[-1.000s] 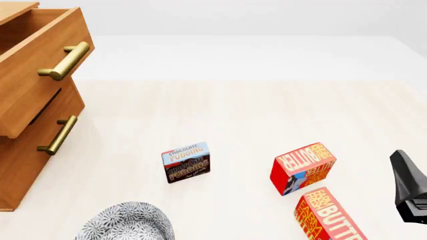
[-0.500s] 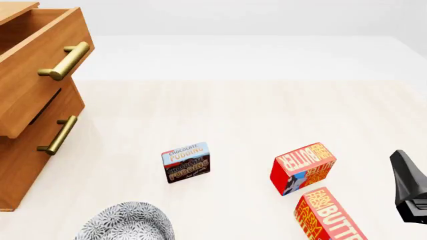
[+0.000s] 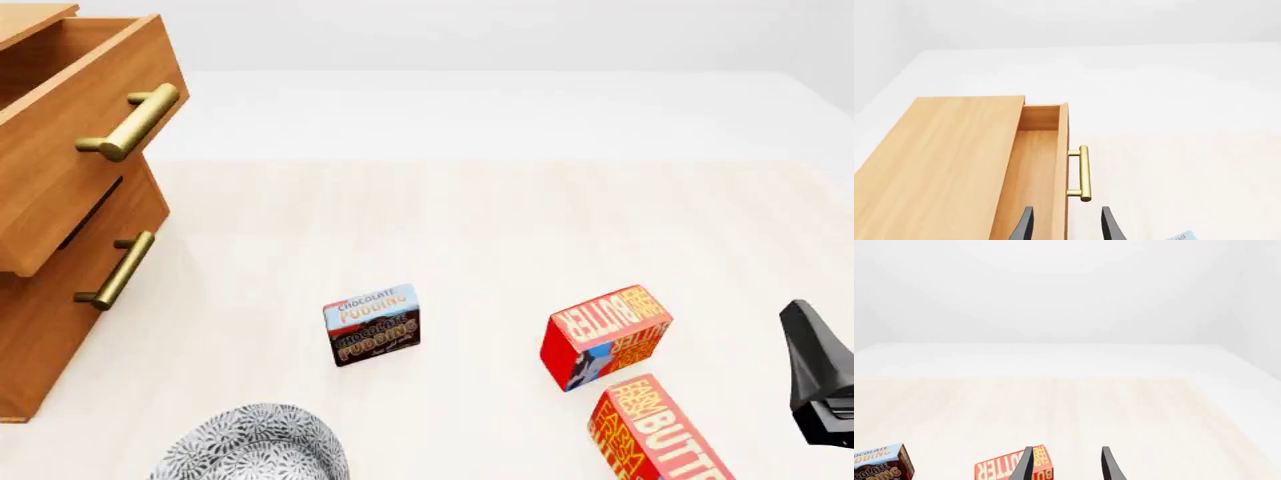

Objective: Put the chocolate pudding in the top drawer of the cabinet and close it.

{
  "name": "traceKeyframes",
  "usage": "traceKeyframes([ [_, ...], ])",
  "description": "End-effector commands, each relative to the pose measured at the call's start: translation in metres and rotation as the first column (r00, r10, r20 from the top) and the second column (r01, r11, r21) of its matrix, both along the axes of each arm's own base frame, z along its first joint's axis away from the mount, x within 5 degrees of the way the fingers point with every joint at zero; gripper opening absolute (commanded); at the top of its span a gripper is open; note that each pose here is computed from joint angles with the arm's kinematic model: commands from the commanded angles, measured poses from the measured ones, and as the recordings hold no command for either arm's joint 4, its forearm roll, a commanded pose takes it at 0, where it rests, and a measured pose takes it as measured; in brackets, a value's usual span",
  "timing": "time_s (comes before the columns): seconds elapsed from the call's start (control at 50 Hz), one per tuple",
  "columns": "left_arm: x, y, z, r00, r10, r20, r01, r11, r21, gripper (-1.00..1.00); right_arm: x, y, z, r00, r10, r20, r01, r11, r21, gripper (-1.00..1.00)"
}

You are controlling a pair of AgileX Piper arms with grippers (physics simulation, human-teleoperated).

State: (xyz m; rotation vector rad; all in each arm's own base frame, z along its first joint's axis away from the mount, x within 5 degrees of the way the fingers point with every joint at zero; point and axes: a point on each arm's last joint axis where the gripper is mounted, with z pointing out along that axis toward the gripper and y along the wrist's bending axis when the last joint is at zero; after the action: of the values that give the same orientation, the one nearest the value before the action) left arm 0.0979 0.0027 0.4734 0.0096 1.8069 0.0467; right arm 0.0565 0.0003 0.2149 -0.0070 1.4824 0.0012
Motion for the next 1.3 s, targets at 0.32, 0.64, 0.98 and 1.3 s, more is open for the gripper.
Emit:
traceKeyframes([
  [0.32, 0.036, 0.0, 0.005, 0.989, 0.003, -0.15, -0.009, 0.999, -0.036, 1.0, 0.0, 0.0, 0.0, 1.0, -0.001, 0.0, 0.001, 1.0, 0.0, 1.0],
  [0.64, 0.042, 0.0, 0.006, 0.98, -0.011, -0.197, 0.01, 1.0, -0.008, 1.0, 0.0, 0.0, 0.0, 1.0, -0.001, 0.0, 0.001, 1.0, 0.0, 1.0],
  [0.98, 0.061, 0.0, -0.014, 0.961, -0.007, -0.278, -0.001, 1.0, -0.029, 1.0, 0.0, 0.0, 0.0, 1.0, -0.001, 0.0, 0.001, 1.0, 0.0, 1.0],
  [1.3, 0.065, -0.004, -0.023, 0.954, -0.032, -0.298, 0.025, 0.999, -0.027, 1.0, 0.0, 0.0, 0.0, 1.0, -0.001, 0.0, 0.001, 1.0, 0.0, 1.0],
])
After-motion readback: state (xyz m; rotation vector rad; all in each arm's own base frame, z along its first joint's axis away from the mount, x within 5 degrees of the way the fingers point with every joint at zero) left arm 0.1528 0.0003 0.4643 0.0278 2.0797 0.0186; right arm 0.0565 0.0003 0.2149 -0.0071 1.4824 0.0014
